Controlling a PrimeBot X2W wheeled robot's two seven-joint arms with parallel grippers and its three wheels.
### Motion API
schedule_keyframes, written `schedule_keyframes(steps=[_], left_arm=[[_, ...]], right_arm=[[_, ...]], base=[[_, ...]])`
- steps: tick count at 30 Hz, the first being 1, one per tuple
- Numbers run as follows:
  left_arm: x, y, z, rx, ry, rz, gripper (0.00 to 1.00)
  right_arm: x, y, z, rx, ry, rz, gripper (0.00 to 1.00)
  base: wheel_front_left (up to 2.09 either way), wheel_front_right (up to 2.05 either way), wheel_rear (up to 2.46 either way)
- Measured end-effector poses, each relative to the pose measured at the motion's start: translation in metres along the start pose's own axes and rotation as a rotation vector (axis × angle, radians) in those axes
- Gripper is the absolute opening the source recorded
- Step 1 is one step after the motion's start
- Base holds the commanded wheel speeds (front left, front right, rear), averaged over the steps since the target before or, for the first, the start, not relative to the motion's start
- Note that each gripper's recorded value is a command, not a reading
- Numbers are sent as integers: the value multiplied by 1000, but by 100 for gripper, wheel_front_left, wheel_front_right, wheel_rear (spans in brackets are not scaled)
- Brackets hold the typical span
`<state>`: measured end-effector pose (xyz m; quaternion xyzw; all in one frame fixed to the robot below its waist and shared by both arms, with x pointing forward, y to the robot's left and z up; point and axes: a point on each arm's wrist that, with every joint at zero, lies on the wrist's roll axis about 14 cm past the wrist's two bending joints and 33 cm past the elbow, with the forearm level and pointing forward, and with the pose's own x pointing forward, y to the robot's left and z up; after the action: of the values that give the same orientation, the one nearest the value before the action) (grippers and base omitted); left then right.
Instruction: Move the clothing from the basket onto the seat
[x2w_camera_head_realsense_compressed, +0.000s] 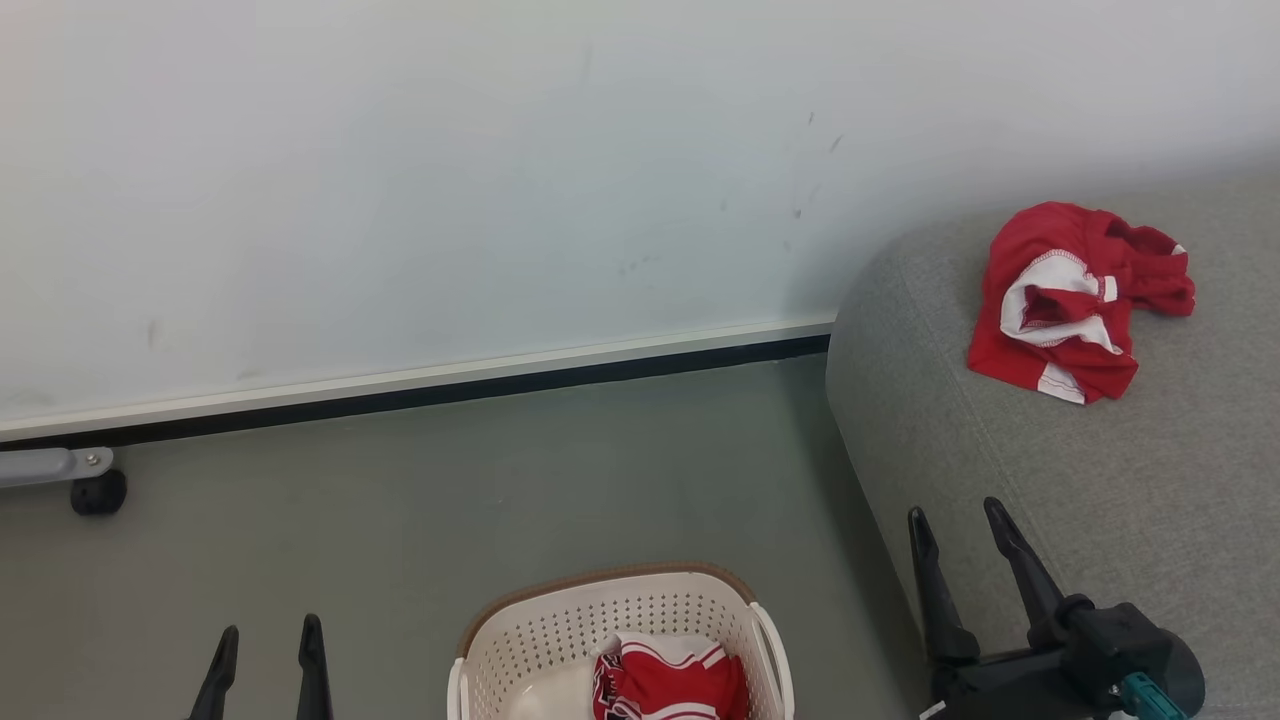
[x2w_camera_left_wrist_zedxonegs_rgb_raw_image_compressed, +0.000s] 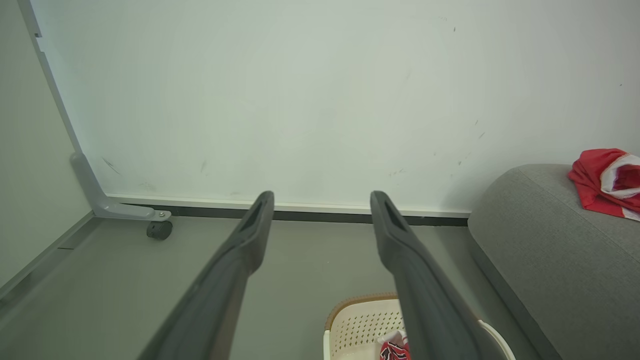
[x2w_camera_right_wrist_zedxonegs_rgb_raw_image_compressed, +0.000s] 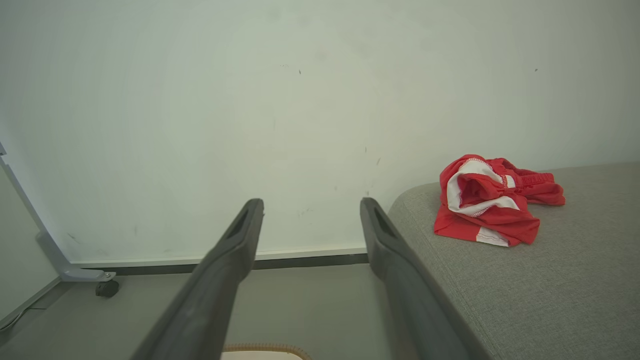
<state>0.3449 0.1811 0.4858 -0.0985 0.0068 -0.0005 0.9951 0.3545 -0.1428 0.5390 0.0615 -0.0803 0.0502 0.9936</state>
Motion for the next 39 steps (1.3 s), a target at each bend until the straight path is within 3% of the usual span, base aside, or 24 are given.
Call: schedule_keyframes(steps=[12,23,39], left_arm=[[4,-4,-6,4,21,-14,100],[42,-37,-16,37,55,-148,100],[92,-107,-104,46,312,-364,100]], right_arm=[[2,-9,-3,0,10,-27,100],[38,-31,2,-29,-19,-66,100],[103,-62,1,-53,-77,-131,100]], base=[[0,0,0],[0,0,0],[0,0,0]])
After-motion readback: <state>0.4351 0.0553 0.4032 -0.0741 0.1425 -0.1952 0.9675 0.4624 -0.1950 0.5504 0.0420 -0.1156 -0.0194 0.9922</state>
